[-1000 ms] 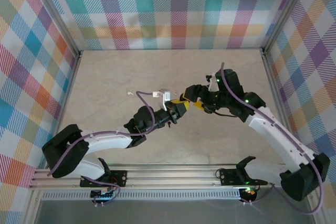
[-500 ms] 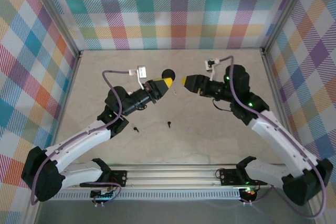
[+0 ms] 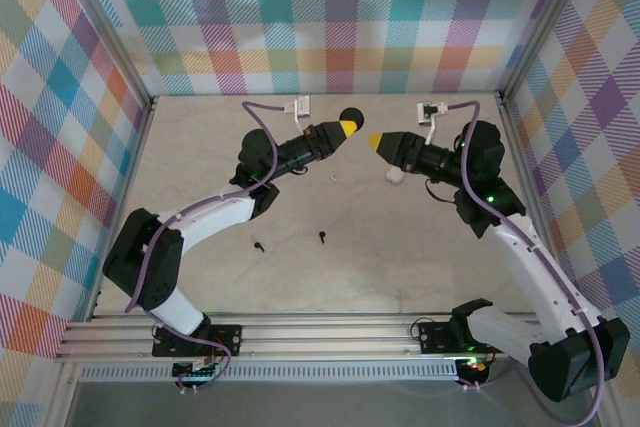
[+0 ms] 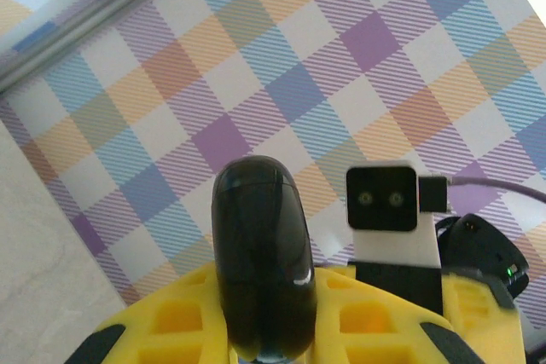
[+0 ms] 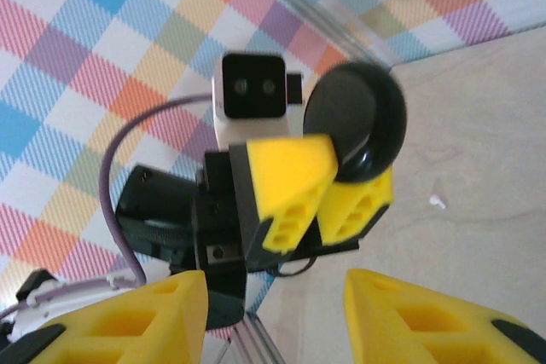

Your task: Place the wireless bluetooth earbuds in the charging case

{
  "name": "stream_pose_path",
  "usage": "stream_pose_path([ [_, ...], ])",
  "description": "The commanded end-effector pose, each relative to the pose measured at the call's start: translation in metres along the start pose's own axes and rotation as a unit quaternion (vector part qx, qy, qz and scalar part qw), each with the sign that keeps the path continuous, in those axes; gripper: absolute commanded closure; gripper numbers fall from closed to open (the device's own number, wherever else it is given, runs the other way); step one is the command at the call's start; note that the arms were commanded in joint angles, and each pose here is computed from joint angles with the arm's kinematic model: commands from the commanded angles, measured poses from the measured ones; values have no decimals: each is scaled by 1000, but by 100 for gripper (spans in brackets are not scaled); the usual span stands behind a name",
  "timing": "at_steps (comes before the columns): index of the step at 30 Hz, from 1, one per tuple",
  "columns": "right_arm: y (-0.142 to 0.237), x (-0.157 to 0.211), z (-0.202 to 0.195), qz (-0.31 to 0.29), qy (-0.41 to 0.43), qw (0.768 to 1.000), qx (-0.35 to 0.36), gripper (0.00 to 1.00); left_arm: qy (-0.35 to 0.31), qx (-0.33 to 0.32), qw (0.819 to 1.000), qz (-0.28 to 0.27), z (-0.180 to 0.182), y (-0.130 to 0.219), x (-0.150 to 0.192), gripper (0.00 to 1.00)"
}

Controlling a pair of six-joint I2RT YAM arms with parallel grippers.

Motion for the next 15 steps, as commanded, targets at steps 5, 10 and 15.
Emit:
stream_pose_path([
  [5, -10, -21, -18, 8, -56, 998, 26, 46, -18, 57, 998, -16, -30, 11, -3, 100],
  [10, -20, -25, -14, 14, -64, 998, -4, 47, -21, 53, 998, -24, -31, 20, 0, 100],
  [15, -22, -23, -4, 31, -48, 998, -18, 47, -23, 65, 997, -21, -39, 21, 2, 100],
])
Point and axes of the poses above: each hand's point on the last joint's axis, 136 mm out from that joint toward the fingers, its own y axis back along the fingers, its own z axis along the line the jaws close on, x = y × z, the point moved 1 cm from there along y, back along the fingers, and after that the axes turned 5 degrees about y, right-handed, at the moved point
